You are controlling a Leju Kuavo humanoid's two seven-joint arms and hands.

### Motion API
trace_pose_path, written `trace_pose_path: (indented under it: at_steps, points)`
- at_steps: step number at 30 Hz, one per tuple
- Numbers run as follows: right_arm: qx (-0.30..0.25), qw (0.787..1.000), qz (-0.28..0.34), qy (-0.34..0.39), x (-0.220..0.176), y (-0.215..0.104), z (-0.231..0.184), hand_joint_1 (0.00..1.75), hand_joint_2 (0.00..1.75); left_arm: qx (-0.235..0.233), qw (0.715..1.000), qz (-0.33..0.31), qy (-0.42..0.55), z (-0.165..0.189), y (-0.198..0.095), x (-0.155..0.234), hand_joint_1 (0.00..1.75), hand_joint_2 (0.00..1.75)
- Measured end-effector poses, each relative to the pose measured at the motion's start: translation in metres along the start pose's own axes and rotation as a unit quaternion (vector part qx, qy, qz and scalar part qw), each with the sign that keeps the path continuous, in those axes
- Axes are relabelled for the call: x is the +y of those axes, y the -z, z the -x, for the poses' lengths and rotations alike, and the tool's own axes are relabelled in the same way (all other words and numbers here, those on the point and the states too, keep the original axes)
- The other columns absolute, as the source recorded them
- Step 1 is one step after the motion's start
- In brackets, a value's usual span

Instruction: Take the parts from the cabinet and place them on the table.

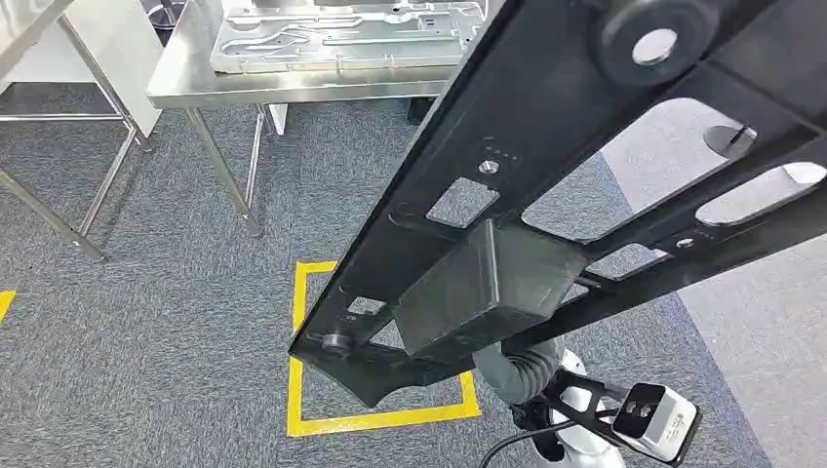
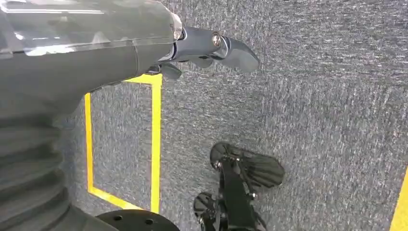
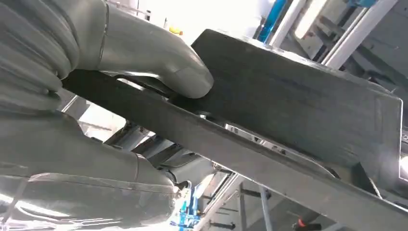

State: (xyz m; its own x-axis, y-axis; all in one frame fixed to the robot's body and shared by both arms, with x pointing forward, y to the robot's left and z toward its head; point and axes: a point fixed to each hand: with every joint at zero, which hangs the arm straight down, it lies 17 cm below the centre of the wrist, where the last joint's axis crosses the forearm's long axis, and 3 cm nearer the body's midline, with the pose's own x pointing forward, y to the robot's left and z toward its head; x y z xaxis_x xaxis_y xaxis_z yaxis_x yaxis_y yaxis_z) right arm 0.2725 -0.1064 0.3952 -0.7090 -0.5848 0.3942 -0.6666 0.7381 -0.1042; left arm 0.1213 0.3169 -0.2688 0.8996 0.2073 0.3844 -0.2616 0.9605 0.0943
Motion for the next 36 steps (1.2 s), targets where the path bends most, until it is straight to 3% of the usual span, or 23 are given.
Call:
trace_pose_path:
  at_steps: [36]
  points:
    - [-0.002, 1.000, 0.005, 0.003, 0.0038, -0.0005, -0.0028, 1.61, 1.75, -0.002, 1.000, 0.000, 0.002, -0.0017, 0.0006, 0.0034, 0.00, 1.75]
